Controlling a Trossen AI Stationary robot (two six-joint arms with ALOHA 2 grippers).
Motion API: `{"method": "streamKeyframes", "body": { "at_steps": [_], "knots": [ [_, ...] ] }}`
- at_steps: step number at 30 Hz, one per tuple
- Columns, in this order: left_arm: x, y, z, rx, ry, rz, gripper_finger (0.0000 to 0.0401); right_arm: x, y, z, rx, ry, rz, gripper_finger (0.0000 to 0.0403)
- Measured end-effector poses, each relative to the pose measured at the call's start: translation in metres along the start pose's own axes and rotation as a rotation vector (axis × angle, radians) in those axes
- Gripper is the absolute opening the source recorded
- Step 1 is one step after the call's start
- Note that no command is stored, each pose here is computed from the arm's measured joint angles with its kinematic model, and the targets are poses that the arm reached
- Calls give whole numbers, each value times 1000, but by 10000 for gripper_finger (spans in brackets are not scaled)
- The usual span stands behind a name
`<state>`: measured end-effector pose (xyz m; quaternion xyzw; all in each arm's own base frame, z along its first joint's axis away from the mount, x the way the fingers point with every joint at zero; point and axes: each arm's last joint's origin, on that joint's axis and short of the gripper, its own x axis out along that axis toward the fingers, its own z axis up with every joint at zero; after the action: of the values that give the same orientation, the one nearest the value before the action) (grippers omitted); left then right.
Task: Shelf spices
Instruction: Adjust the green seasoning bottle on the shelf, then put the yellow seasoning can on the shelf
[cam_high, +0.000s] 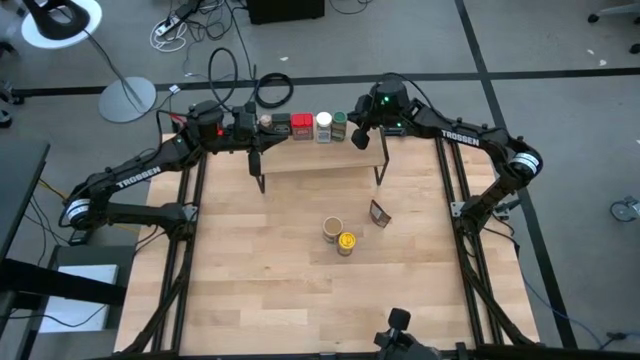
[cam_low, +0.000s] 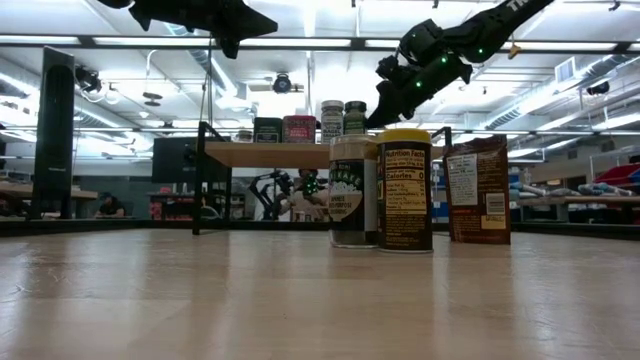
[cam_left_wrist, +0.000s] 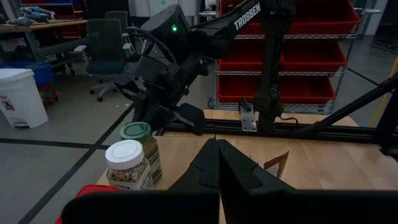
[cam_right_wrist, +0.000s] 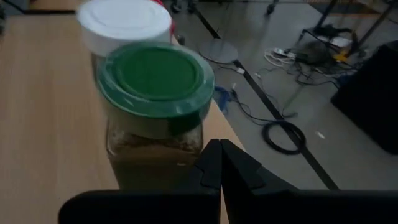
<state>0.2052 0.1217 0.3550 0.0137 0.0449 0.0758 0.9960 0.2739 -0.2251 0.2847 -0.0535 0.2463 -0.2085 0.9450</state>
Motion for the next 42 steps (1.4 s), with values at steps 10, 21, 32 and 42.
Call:
{"method": "streamKeyframes", "body": {
  "at_steps": [10, 21, 32, 42],
  "knots": [
    [0, 0, -2, -6, 16, -1, 1, 3, 15, 4, 6, 82, -233, 0],
    [4, 1, -11, 14, 84, -16, 1, -35, 77, 46, -54, 19, -588, 0],
    [60, -27, -67, 179, 342, -288, 71, -144, 123, 83, -52, -208, -534, 0],
    [78, -65, -85, 270, 424, -393, 237, -178, 147, 70, -104, -180, -245, 2]
  ]
}}
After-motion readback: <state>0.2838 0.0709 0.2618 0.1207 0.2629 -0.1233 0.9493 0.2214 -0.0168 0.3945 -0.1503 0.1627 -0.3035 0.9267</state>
